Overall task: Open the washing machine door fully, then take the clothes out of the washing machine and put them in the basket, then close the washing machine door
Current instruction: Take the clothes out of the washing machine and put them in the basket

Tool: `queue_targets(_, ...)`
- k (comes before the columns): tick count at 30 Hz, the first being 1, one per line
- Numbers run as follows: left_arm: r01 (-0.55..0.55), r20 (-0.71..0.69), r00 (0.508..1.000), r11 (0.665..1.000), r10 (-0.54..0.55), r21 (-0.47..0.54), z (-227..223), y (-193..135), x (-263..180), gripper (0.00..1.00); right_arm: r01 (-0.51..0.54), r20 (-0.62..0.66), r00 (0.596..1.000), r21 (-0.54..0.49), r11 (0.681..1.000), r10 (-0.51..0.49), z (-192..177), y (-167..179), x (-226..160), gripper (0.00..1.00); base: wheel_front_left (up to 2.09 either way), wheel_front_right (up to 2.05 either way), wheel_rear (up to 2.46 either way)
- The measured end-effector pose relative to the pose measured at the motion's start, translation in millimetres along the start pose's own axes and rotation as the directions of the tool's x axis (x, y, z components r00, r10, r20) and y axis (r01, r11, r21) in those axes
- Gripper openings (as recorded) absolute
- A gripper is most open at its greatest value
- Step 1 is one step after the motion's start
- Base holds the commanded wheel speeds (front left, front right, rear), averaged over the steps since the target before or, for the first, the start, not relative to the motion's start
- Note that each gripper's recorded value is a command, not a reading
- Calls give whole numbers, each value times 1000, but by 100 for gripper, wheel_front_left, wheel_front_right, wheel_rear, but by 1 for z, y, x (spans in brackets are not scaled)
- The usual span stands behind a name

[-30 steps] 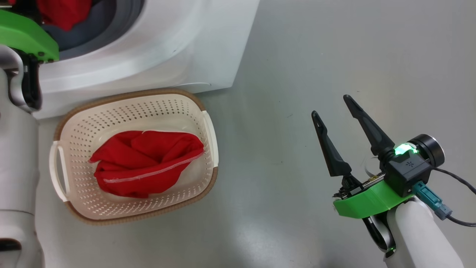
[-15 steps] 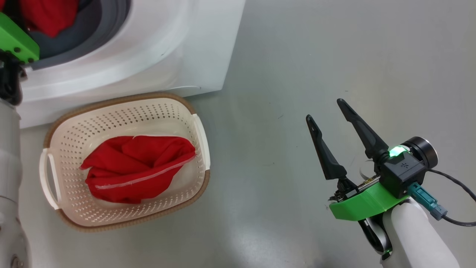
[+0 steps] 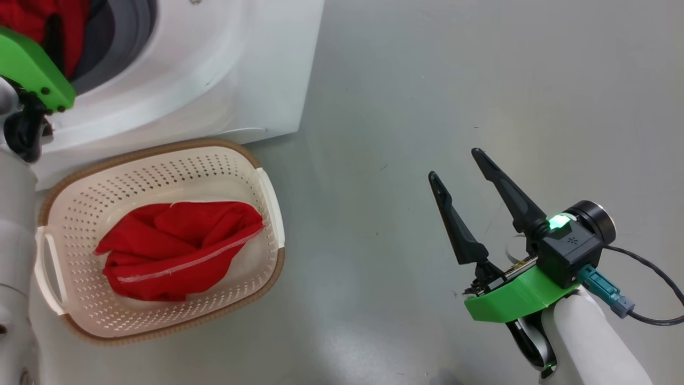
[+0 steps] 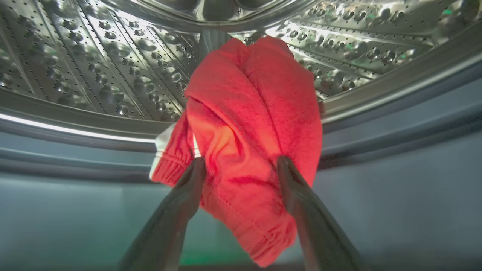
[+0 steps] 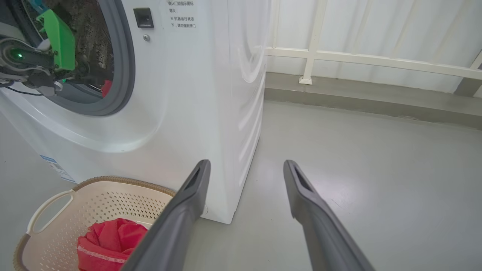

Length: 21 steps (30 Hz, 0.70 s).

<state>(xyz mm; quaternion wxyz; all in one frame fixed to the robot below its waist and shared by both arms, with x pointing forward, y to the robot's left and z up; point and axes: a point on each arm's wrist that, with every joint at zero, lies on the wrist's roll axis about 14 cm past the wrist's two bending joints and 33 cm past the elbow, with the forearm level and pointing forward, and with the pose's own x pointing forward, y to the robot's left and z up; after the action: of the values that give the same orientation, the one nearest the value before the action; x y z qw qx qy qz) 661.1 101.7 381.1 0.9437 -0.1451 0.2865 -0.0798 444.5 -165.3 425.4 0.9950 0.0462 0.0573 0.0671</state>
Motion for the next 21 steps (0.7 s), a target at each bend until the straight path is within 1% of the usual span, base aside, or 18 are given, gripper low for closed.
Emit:
queue_targets(4,-2,-45,999,1000,3,22,-8,-1,3,100,7,-7,1000,5,1000,-7,-2,-2,-2,100,0,0,0)
queue_targets(11,-63,-75,995,992,71,107,-14,9,6,100,9,-16,1000,25,1000,-9,-4,0,-6,100,0,0,0)
queue_targets(12,-71,-77,994,990,80,120,-15,10,7,87,10,-19,1000,25,1000,-9,-5,0,-6,100,0,0,0)
queue_targets(13,-79,-74,993,988,90,129,-16,11,8,28,11,-22,1000,25,1000,-10,-6,-1,-6,100,0,0,0)
queue_targets(14,-86,-70,993,987,96,134,-16,12,9,0,13,-24,1000,27,1000,-12,-6,-1,-7,100,0,0,0)
queue_targets(16,-88,-70,993,986,98,140,-17,11,10,0,17,-26,1000,33,999,-16,-7,-2,-7,100,0,0,0)
queue_targets(21,-86,-16,996,986,89,144,-11,12,10,0,13,-32,999,41,999,-12,-10,0,-6,100,0,0,0)
